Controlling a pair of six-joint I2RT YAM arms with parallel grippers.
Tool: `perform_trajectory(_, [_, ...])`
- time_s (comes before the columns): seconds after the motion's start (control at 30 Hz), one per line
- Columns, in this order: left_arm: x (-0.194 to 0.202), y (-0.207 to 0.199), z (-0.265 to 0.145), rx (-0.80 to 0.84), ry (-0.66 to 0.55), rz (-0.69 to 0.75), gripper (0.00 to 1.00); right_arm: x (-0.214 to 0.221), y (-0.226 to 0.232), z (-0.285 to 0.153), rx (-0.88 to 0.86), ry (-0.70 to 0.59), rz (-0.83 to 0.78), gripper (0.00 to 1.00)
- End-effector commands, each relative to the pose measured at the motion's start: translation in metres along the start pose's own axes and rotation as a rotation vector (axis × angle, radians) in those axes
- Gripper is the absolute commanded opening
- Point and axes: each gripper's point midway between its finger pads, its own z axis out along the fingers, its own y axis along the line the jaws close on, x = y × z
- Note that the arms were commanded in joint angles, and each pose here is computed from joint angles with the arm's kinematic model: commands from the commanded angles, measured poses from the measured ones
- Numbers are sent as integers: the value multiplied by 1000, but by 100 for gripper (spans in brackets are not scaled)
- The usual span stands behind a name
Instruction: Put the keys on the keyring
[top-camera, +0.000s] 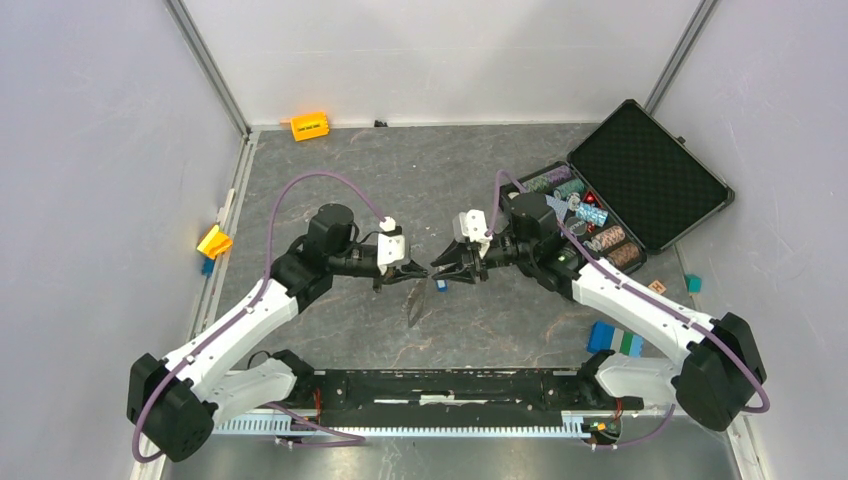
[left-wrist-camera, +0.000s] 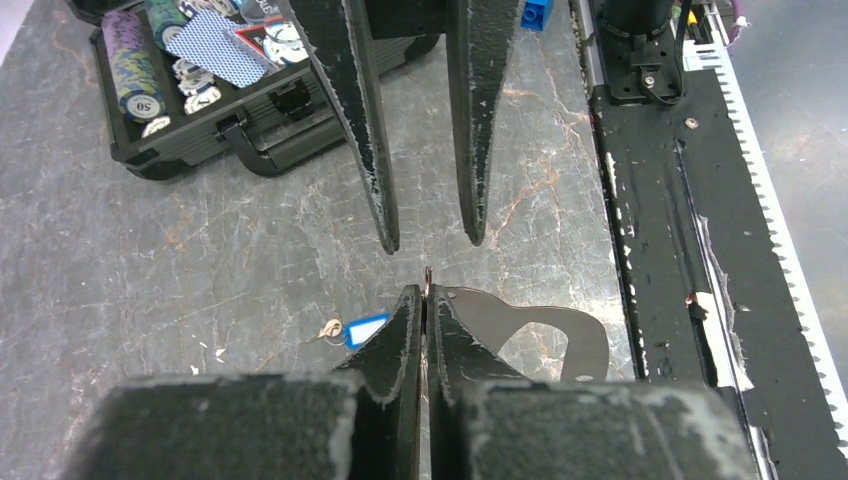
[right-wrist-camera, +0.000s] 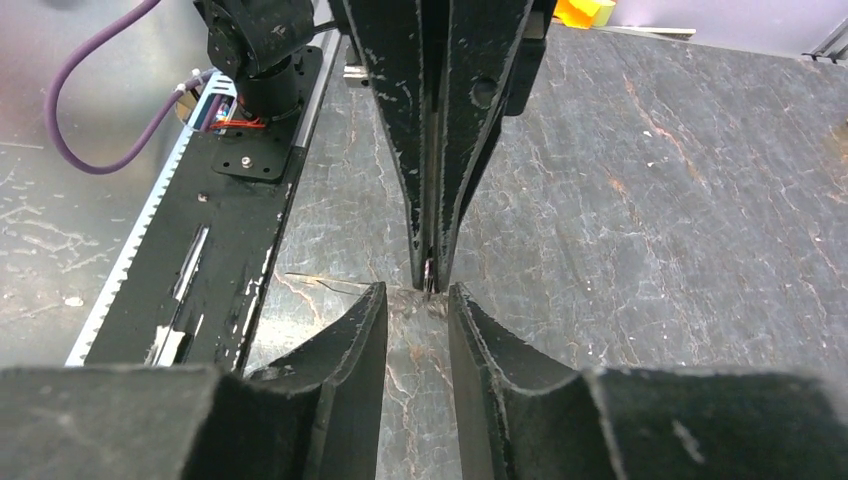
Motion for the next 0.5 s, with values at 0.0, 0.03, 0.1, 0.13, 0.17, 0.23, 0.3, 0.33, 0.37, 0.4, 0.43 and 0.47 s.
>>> perform_trajectory(0.0, [-19, -5, 0, 19, -74, 23, 2, -14, -10, 3, 24, -36, -17, 33])
perform_trajectory(0.03, [-20, -6, 0, 19, -76, 20, 2, -14, -10, 3, 25, -36, -15, 32])
perform_trajectory(0.1, [-20, -6, 0, 20, -81, 16, 2, -13, -11, 3, 25, -36, -14, 30])
perform_trajectory(0.13, [-20, -6, 0, 19, -83, 11, 2, -12, -10, 4, 22, -36, -13, 29])
perform_trajectory(0.17, [-21, -6, 0, 19, -86, 8, 2, -11, -10, 4, 22, -34, -10, 29])
perform_trajectory(0.23, [-20, -7, 0, 20, -88, 2, 2, -8, -9, 4, 20, -31, -7, 29])
perform_trajectory(0.3, [-20, -7, 0, 20, -91, -2, 2, -6, -9, 5, 19, -29, -4, 29])
perform_trajectory(0.33, [-21, -7, 0, 21, -93, -3, 2, -5, -9, 5, 18, -27, -2, 29])
perform_trajectory(0.37, [-21, -7, 0, 21, -93, -5, 2, -5, -8, 6, 16, -27, -2, 29])
perform_trajectory(0.4, [-21, -7, 0, 19, -94, -6, 2, -4, -8, 6, 15, -26, -1, 29])
perform_trajectory(0.43, [-20, -8, 1, 21, -94, -8, 2, -4, -9, 6, 17, -25, -1, 28])
perform_trajectory(0.47, [-21, -7, 1, 19, -96, -9, 2, -4, -9, 6, 16, -25, -2, 27])
